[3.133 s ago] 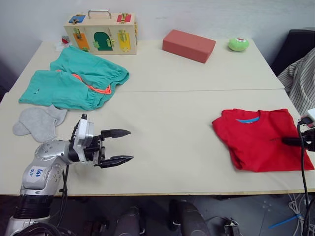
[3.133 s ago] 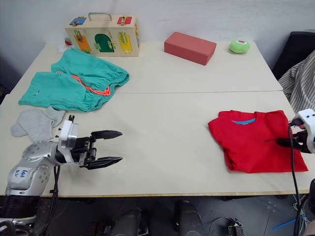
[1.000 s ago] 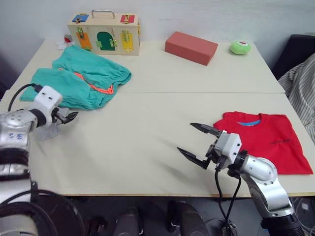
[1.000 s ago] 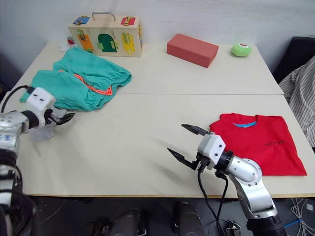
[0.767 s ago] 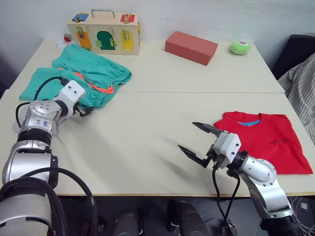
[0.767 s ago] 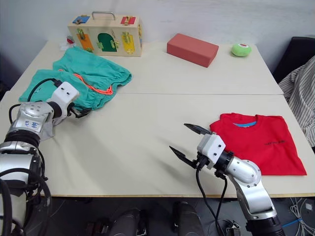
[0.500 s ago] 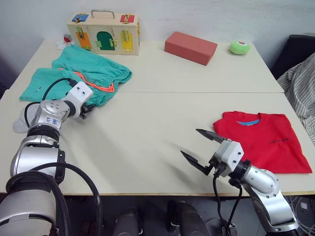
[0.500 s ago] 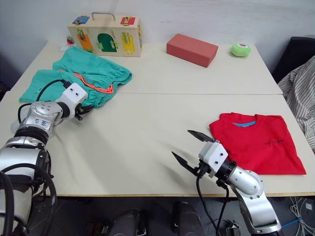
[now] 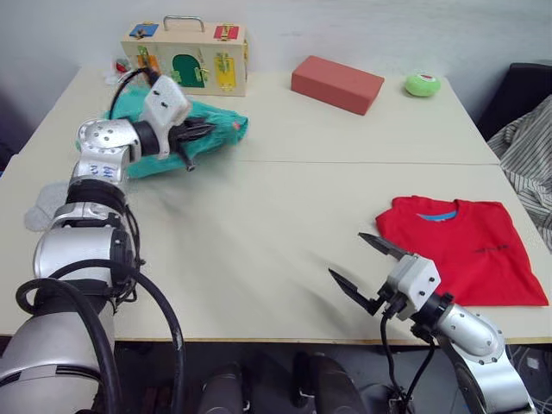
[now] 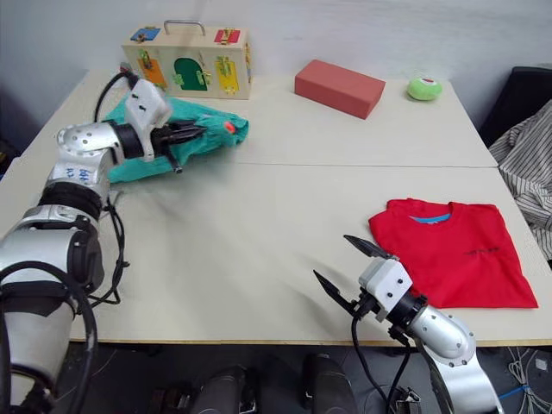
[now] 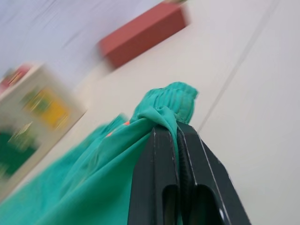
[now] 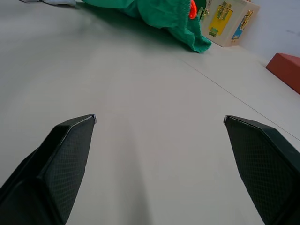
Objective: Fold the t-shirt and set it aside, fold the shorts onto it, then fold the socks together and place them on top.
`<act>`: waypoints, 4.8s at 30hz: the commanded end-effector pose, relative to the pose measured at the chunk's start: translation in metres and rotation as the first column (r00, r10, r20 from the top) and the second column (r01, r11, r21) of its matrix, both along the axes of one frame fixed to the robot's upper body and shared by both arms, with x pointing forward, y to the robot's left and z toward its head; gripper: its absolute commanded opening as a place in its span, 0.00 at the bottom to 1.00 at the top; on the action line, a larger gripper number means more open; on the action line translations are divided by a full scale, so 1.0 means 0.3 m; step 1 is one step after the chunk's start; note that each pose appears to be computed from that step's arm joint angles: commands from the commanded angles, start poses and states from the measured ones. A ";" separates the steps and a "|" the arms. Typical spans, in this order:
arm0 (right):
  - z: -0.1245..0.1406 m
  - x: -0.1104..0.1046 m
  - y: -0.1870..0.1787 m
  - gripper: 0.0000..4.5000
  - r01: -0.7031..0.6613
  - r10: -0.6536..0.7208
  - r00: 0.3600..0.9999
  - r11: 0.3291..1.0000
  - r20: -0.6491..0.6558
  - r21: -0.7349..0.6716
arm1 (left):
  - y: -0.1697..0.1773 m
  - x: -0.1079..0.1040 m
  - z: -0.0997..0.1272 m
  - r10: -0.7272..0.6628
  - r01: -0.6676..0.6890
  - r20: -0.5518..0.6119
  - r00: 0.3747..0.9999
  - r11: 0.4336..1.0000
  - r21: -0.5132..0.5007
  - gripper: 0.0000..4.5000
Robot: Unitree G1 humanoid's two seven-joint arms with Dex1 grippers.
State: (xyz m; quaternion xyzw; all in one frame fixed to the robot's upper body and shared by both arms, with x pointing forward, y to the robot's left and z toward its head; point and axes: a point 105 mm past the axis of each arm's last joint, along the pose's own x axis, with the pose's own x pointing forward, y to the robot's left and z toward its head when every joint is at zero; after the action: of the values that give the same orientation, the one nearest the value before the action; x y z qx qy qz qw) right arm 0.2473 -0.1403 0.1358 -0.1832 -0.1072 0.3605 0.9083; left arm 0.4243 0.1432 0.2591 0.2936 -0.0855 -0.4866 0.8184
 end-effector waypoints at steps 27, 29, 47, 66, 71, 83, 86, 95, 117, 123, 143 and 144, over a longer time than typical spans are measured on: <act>0.066 0.002 0.131 1.00 -0.251 0.240 0.966 0.958 -0.090 -0.140 | 0.142 -0.417 -0.299 -0.159 0.180 -0.424 0.892 0.984 0.011 1.00; 0.045 0.000 0.171 1.00 -0.282 0.271 0.958 0.946 -0.090 -0.159 | 0.230 -0.405 -0.350 -0.079 0.142 -0.385 0.920 0.980 0.137 1.00; -0.083 0.133 0.283 0.42 -0.244 0.297 0.953 0.871 0.061 -0.427 | 0.376 -0.243 -0.551 0.181 -0.057 -0.292 0.939 0.921 0.385 0.62; -0.026 0.032 0.183 0.00 -0.385 0.393 0.919 0.883 -0.024 -0.268 | 0.362 -0.715 -0.395 -0.011 0.159 -0.753 0.658 0.979 0.124 0.01; -0.028 -0.035 0.143 0.00 -0.465 0.450 0.885 0.851 -0.120 -0.244 | 0.346 -0.828 -0.362 0.012 0.137 -0.828 0.560 0.985 0.107 0.01; 0.035 -0.091 0.106 0.00 -0.468 0.445 0.858 0.883 -0.258 -0.035 | 0.281 -0.575 -0.156 -0.079 0.106 -0.594 0.800 0.994 0.012 0.01; 0.095 -0.066 0.103 0.00 -0.413 0.416 0.872 0.908 -0.257 0.070 | 0.255 -0.439 -0.058 -0.111 0.130 -0.464 0.879 0.991 0.009 0.01; 0.091 0.101 0.060 0.00 -0.108 0.163 0.926 0.979 -0.340 0.173 | 0.076 -0.056 0.120 0.001 0.009 -0.082 0.997 0.993 0.121 0.01; 0.015 0.363 0.049 0.00 0.289 -0.228 0.930 0.938 -0.289 0.189 | 0.041 0.156 -0.091 0.476 -0.477 0.037 0.879 0.879 0.024 0.01; 0.077 0.352 -0.017 0.49 0.307 -0.279 0.945 0.937 -0.170 0.167 | 0.097 0.147 -0.024 0.496 -0.488 0.041 0.867 0.864 -0.125 0.42; -0.025 0.140 0.261 1.00 -0.212 0.214 0.977 0.948 -0.017 -0.238 | 0.322 -0.282 -0.304 -0.064 0.097 -0.170 0.983 0.977 0.190 1.00; -0.050 0.155 0.266 1.00 -0.191 0.198 0.980 0.941 -0.005 -0.280 | 0.322 -0.286 -0.322 -0.059 0.092 -0.163 0.985 0.976 0.199 1.00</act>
State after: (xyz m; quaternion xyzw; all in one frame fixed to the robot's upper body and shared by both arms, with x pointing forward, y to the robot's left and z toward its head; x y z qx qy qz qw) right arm 0.2903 -0.0645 0.1191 -0.2752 -0.0639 0.4699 0.8363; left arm 0.3395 0.2425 0.1558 0.3157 0.0418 -0.5484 0.7732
